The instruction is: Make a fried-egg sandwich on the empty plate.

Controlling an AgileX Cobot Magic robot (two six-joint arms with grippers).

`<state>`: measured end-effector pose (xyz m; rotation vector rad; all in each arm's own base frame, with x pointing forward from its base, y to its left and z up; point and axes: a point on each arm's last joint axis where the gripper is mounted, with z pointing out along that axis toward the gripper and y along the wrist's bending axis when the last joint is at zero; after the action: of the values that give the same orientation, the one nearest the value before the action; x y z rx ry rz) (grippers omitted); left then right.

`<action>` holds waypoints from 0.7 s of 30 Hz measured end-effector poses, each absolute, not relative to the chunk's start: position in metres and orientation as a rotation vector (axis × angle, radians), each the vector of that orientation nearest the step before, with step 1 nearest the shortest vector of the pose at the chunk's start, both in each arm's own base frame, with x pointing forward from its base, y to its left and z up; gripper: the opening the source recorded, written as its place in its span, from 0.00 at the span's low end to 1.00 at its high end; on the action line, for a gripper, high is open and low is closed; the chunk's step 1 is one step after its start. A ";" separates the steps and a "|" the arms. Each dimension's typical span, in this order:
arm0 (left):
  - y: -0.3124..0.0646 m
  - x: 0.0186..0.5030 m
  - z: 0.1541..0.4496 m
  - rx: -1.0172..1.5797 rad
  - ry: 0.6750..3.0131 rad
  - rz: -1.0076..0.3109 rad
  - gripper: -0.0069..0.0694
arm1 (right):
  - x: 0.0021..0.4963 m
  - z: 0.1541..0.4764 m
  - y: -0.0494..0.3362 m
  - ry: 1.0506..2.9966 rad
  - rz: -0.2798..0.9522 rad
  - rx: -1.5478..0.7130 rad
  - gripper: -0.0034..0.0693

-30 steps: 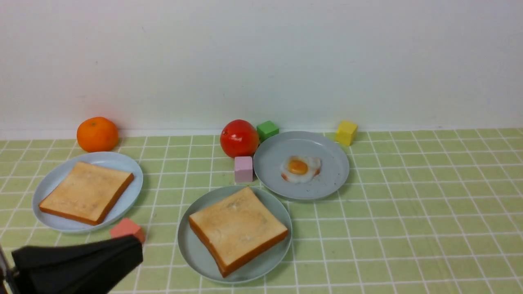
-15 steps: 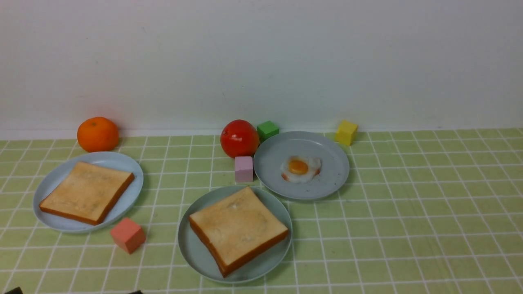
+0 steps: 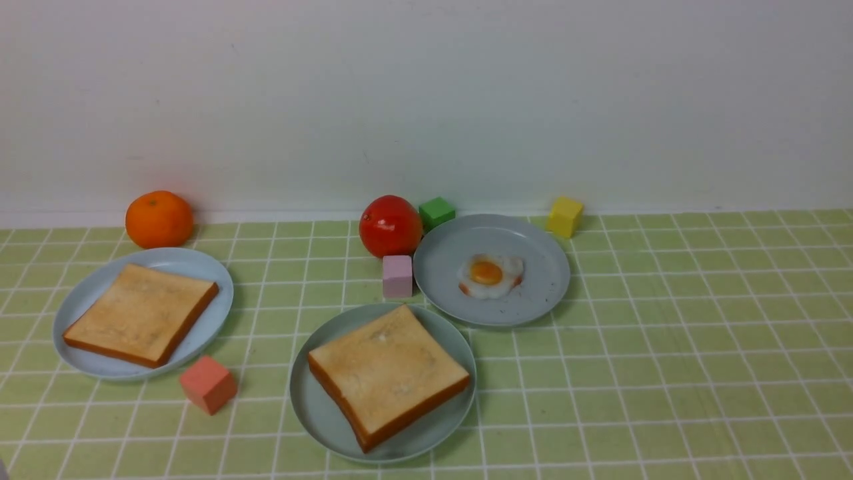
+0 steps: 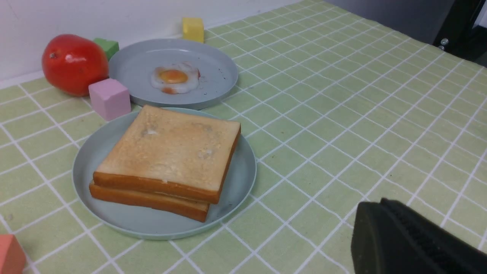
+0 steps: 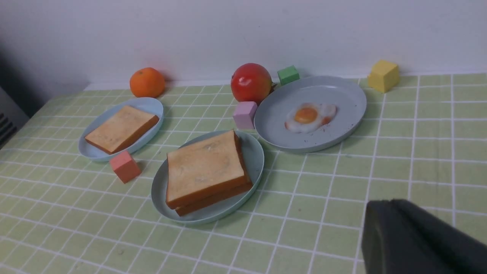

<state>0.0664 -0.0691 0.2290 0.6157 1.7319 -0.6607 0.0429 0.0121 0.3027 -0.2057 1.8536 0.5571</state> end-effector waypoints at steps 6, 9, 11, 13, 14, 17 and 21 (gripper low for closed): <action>-0.069 0.066 0.229 0.616 1.732 -0.661 0.07 | 0.052 0.270 0.008 1.788 0.366 0.008 0.03; -0.069 0.066 0.229 0.616 1.732 -0.661 0.07 | 0.057 0.235 0.005 1.775 0.276 0.117 0.03; -0.069 0.066 0.229 0.616 1.732 -0.661 0.07 | 0.057 0.223 0.003 1.764 0.256 0.146 0.03; -0.069 0.066 0.229 0.616 1.732 -0.661 0.07 | 0.055 0.201 0.001 1.723 0.228 0.189 0.03; -0.069 0.066 0.229 0.616 1.732 -0.661 0.07 | 0.055 0.193 0.001 1.723 0.225 0.196 0.03; -0.069 0.066 0.229 0.616 1.733 -0.660 0.07 | 0.055 0.183 0.001 1.739 0.227 0.202 0.03; -0.069 0.066 0.229 0.617 1.734 -0.660 0.07 | 0.056 0.185 0.002 1.714 0.229 0.194 0.03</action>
<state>0.0663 -0.0690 0.2287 0.6167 1.7342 -0.6601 0.0558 0.0016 0.1850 0.1936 1.7140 0.2287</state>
